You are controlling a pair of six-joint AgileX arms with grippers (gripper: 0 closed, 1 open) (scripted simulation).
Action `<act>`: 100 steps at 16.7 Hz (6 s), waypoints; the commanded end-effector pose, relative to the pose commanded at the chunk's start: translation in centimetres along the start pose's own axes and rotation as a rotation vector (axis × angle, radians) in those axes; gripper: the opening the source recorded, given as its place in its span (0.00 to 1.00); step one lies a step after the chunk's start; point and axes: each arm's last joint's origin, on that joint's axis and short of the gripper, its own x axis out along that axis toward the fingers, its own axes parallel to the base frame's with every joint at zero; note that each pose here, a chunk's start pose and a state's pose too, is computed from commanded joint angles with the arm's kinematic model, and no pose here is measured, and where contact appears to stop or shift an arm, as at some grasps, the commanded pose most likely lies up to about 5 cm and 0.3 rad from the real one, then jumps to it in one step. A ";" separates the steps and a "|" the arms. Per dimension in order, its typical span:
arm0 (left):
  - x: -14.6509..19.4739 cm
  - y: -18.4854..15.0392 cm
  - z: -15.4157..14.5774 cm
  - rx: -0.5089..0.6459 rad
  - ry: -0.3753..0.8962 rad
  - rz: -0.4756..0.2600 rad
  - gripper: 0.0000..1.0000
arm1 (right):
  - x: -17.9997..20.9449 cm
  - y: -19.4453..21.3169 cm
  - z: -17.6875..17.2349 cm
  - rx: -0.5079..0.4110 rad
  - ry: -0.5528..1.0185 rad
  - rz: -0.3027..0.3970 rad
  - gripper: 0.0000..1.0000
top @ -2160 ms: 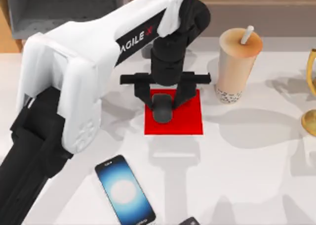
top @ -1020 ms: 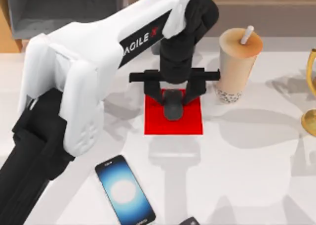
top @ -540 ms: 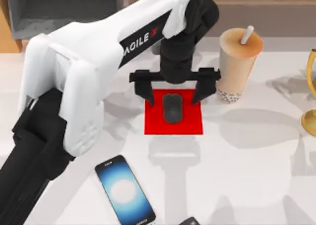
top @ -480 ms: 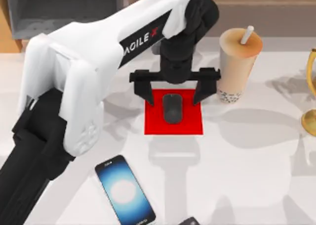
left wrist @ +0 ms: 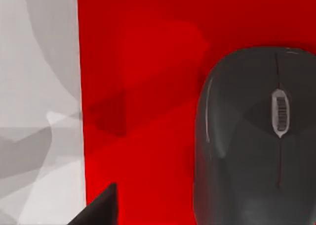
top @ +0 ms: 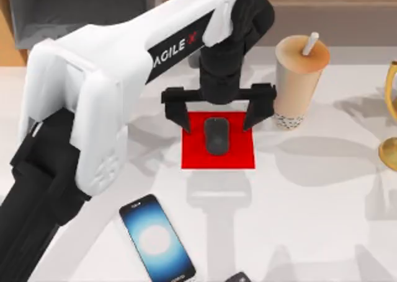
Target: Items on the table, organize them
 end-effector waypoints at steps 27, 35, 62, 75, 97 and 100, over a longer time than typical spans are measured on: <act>-2.4 9.9 -18.0 -0.454 0.004 -0.002 1.00 | 0.0 0.0 0.0 0.000 0.000 0.000 1.00; 3.5 9.9 -18.1 -0.454 0.004 -0.003 1.00 | 0.0 0.0 0.0 0.000 0.000 0.000 1.00; 2.6 10.1 -18.2 -0.441 0.000 -0.004 0.00 | 0.0 0.0 0.0 0.000 0.000 0.000 1.00; -0.4 10.1 -18.3 -0.437 -0.011 -0.001 0.00 | 0.0 0.0 0.0 0.000 0.000 0.000 1.00; -8.6 11.5 -15.9 -0.407 -1.005 0.217 0.00 | 0.0 0.0 0.0 0.000 0.000 0.000 1.00; -9.4 11.9 -15.4 -0.428 -1.070 0.259 0.00 | 0.0 0.0 0.0 0.000 0.000 0.000 1.00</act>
